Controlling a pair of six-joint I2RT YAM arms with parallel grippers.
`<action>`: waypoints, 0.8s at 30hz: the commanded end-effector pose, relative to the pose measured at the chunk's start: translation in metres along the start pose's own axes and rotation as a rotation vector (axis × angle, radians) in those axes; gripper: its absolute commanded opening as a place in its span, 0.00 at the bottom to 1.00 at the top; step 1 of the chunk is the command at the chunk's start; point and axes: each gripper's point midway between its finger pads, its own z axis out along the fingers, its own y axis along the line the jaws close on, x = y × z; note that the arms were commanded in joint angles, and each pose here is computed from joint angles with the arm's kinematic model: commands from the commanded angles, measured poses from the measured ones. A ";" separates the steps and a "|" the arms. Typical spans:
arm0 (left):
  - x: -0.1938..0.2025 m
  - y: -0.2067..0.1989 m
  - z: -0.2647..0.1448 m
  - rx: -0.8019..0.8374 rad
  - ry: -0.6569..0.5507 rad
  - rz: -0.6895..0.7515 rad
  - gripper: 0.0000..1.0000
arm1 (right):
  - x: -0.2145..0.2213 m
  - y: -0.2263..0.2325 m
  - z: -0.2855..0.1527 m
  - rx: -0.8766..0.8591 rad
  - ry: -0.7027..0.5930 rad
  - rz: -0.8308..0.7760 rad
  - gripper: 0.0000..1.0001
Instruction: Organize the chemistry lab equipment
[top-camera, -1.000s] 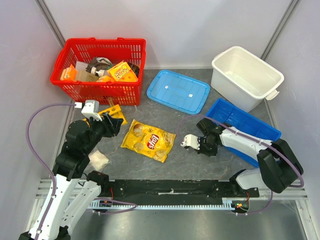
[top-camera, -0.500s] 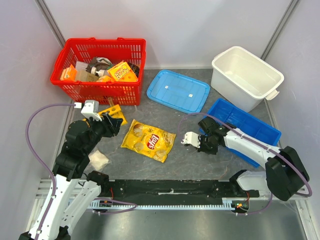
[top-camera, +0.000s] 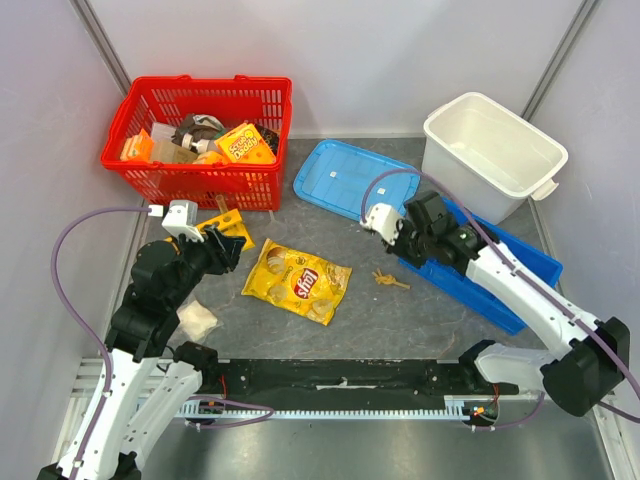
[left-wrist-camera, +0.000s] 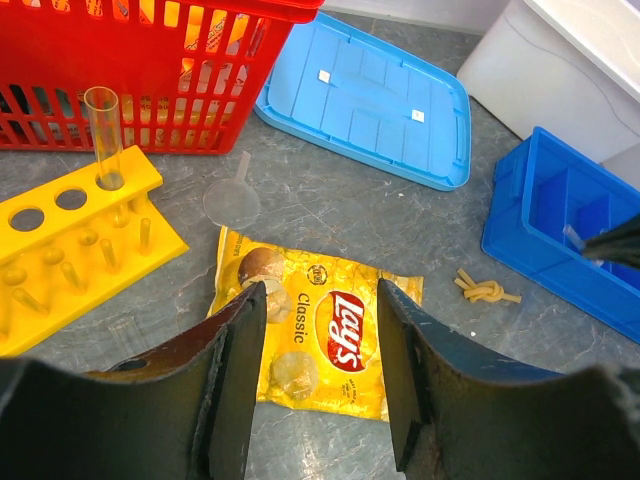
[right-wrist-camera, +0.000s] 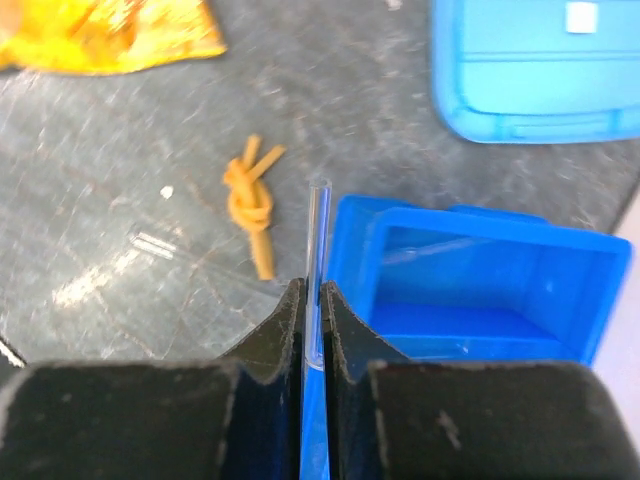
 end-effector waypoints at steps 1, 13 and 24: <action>-0.009 -0.004 -0.002 0.008 -0.035 -0.022 0.54 | -0.016 -0.054 -0.021 0.235 0.004 0.210 0.13; -0.007 -0.005 0.000 0.016 -0.024 -0.024 0.55 | 0.083 -0.145 -0.058 0.723 -0.026 0.941 0.17; -0.006 -0.007 0.000 0.026 -0.018 -0.021 0.54 | 0.115 -0.145 -0.030 0.855 -0.155 1.326 0.19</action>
